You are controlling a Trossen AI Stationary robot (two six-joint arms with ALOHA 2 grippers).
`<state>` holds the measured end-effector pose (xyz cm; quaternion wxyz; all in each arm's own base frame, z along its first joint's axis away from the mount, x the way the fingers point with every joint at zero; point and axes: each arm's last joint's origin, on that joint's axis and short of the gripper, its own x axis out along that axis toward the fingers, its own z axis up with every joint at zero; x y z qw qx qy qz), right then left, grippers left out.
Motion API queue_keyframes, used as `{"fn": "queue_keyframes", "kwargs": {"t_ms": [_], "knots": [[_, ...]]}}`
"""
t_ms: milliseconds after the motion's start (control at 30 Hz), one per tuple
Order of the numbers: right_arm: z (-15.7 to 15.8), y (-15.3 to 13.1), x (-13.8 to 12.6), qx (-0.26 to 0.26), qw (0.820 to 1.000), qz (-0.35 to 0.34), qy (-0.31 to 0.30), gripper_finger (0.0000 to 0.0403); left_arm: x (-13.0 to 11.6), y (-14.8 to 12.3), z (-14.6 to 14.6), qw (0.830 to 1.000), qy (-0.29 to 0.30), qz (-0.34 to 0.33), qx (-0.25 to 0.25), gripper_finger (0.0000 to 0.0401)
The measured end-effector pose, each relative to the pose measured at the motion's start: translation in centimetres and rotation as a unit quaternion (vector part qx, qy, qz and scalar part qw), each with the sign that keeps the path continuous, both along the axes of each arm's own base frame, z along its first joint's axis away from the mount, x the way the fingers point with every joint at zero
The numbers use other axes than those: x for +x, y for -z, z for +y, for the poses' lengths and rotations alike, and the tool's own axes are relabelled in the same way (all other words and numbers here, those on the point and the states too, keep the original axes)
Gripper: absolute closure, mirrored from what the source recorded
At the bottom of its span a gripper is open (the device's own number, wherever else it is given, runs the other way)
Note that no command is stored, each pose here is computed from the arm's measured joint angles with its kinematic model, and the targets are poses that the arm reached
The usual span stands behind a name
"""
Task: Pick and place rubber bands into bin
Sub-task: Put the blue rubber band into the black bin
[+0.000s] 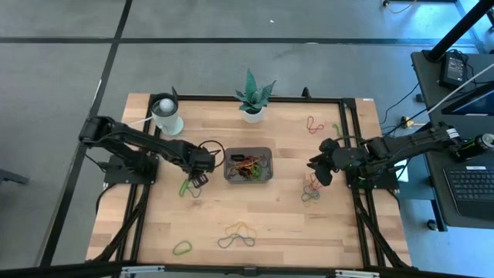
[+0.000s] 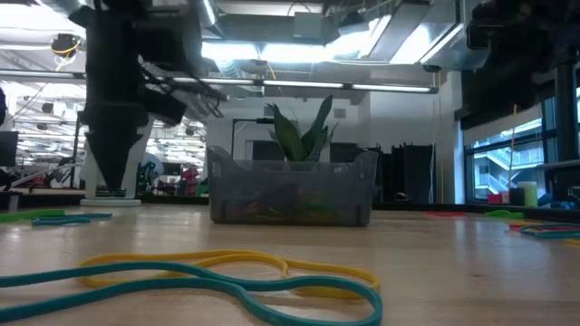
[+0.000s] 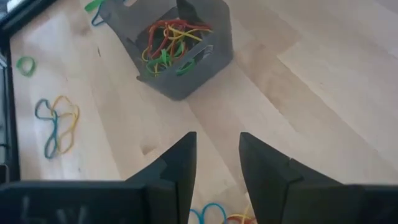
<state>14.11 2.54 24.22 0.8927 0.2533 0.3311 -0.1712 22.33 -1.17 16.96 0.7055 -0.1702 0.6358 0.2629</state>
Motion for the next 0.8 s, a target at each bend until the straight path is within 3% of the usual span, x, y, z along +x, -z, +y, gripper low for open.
{"fn": "queue_keyframes", "kwargs": {"t_ms": [200, 400, 500, 667, 800], "knots": [[0.0, 0.2, -0.2, -0.013, 1.000, 0.016, -0.009, 0.0278, 0.7, 2.1, -0.8, 0.999, 0.014, 0.041, -0.009, 0.0248], [-0.1, 0.3, -0.3, -0.015, 1.000, 0.024, -0.010, 0.0278, 1.4, 3.9, -1.2, 0.996, 0.043, 0.070, -0.034, 0.0269], [-0.1, 0.3, -0.3, -0.021, 0.999, 0.026, -0.015, 0.0278, 1.5, 4.1, -1.3, 0.995, 0.052, 0.074, -0.043, 0.0299], [-0.1, 0.3, -0.3, -0.028, 0.999, 0.029, -0.021, 0.0278, 1.6, 4.1, -1.4, 0.995, 0.054, 0.065, -0.049, 0.0387], [-0.1, 0.4, -0.4, -0.036, 0.998, 0.038, -0.028, 0.0278, 1.6, 3.1, -1.8, 0.997, 0.050, 0.050, -0.039, 0.0398]]}}
